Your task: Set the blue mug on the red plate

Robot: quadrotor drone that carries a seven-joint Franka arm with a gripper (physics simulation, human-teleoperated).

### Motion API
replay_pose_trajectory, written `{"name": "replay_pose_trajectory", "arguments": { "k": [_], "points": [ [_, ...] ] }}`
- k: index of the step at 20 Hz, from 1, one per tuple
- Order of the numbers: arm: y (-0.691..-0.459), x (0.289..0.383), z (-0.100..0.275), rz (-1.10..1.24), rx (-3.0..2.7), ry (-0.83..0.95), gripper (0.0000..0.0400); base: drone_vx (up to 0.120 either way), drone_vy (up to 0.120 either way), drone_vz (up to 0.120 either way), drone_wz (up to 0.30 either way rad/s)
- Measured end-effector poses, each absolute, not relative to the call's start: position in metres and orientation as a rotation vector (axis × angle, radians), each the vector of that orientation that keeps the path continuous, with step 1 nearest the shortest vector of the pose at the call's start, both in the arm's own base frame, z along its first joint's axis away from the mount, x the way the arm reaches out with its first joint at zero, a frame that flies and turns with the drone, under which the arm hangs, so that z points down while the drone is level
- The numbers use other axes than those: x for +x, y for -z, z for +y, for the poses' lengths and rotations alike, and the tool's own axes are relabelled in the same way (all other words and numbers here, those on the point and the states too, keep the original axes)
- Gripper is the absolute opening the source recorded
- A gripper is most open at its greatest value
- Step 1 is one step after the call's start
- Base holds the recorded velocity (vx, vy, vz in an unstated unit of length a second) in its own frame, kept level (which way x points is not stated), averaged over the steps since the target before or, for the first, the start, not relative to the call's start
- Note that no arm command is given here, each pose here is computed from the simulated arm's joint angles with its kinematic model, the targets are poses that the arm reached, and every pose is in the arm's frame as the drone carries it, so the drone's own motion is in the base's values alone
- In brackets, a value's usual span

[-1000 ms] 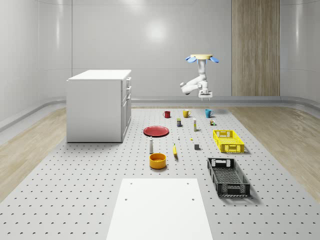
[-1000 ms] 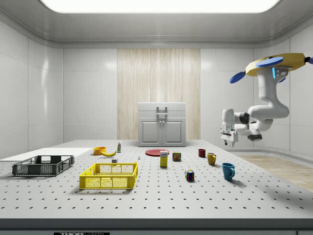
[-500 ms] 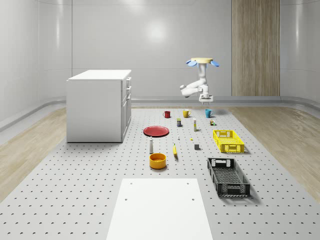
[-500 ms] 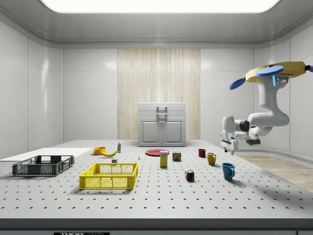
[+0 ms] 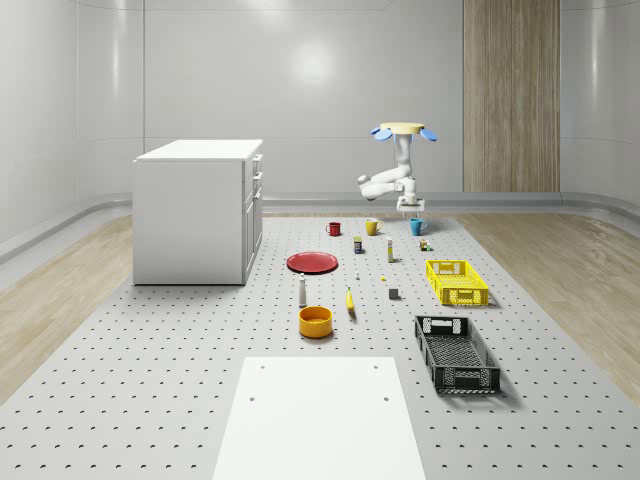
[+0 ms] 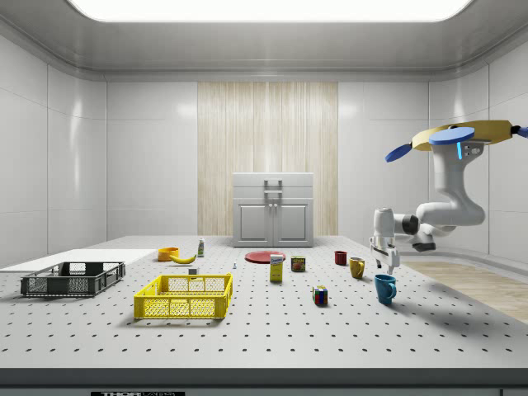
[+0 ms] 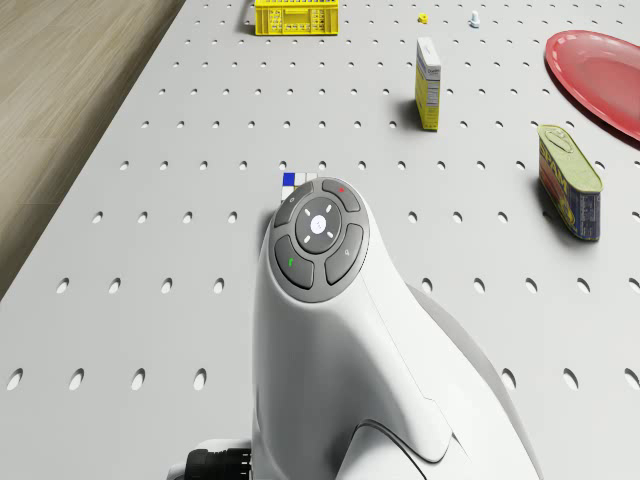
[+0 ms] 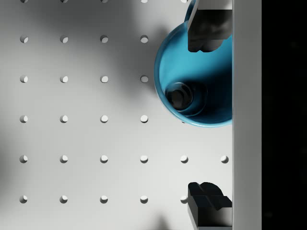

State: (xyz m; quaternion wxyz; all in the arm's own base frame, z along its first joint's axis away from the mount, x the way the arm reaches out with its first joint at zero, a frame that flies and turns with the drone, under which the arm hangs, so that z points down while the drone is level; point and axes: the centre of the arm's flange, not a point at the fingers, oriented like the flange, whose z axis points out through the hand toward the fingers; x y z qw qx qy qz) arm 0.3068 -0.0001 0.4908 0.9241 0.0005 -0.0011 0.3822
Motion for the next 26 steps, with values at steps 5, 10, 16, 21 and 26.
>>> {"name": "replay_pose_trajectory", "arguments": {
  "k": [5,10,16,21,26],
  "points": [
    [-0.491,0.3068,0.000,-0.002,0.001,-0.784,0.0400,0.000,0.032,-0.080,0.000],
    [-0.494,0.3068,0.000,-0.002,0.001,-0.785,0.0400,0.000,0.000,-0.016,0.000],
    [-0.499,0.3141,0.000,-0.002,0.001,-0.785,0.0400,0.000,0.000,0.000,0.000],
    [-0.500,0.3185,0.006,-0.002,0.001,-0.785,0.0400,0.000,0.000,0.000,0.000],
    [-0.501,0.3200,0.010,-0.002,0.001,-0.785,0.0400,0.000,0.000,0.000,0.000]
  ]
}}
